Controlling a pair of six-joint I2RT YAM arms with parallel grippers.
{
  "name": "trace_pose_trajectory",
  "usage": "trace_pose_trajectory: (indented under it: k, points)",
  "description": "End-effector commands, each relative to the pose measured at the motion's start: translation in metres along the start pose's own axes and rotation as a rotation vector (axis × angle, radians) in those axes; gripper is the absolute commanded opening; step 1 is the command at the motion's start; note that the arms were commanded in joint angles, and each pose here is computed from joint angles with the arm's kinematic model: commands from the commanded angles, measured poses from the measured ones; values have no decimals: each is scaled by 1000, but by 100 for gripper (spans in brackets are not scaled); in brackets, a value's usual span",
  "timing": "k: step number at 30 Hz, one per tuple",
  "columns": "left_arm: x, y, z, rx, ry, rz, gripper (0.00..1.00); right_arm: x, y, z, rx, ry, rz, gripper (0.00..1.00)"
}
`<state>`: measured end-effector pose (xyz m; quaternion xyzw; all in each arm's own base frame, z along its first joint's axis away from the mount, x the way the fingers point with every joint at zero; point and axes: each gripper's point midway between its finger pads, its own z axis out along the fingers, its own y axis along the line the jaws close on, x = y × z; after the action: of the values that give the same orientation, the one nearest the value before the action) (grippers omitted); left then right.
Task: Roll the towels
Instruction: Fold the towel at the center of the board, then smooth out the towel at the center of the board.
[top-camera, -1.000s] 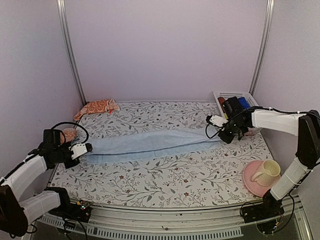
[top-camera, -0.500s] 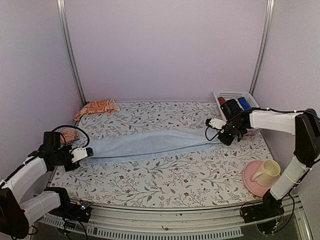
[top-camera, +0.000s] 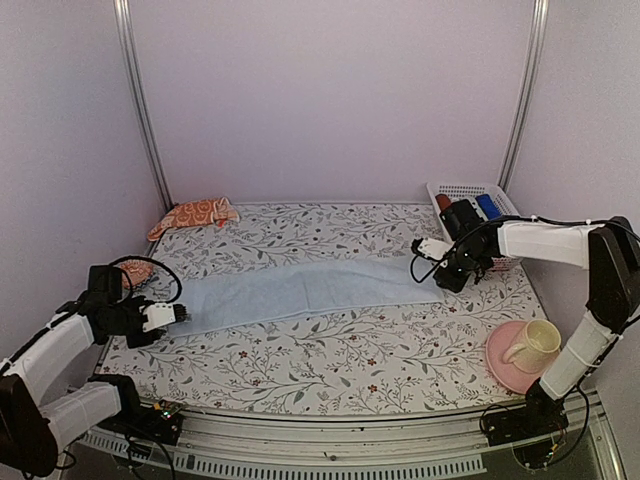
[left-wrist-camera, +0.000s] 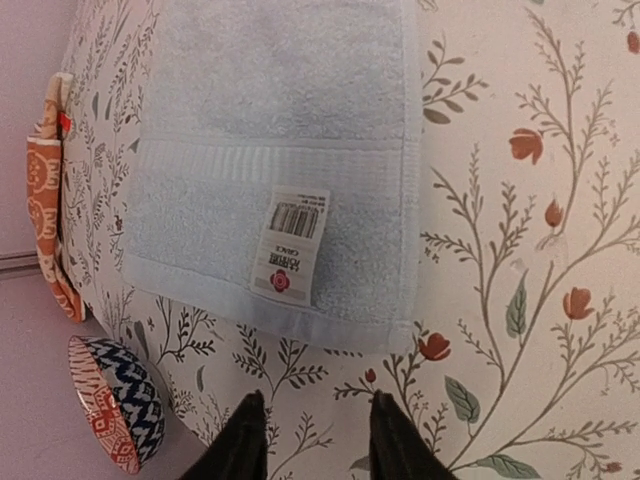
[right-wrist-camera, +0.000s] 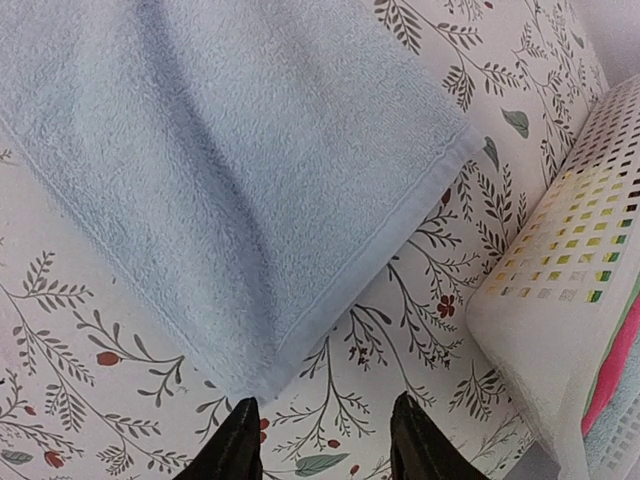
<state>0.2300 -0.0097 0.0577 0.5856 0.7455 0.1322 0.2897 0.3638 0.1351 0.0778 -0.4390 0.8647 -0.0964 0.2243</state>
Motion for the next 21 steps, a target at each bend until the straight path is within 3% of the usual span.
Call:
trace_pose_trajectory:
  k: [1, 4, 12, 21]
  points:
    - [5, 13, -4, -27, 22, -31, 59, -9, -4, -7, -1, -12, 26, 48]
    - [-3, 43, -10, -100, -15, -120, 95, -27, -10, -26, -4, -83, 61, 60]
    - [-23, 113, -12, -239, -121, -392, 97, -70, -63, -59, 188, -187, 206, 64]
    - [-34, 120, 24, -300, -19, -408, 95, -89, -78, 5, 318, -49, 223, 65]
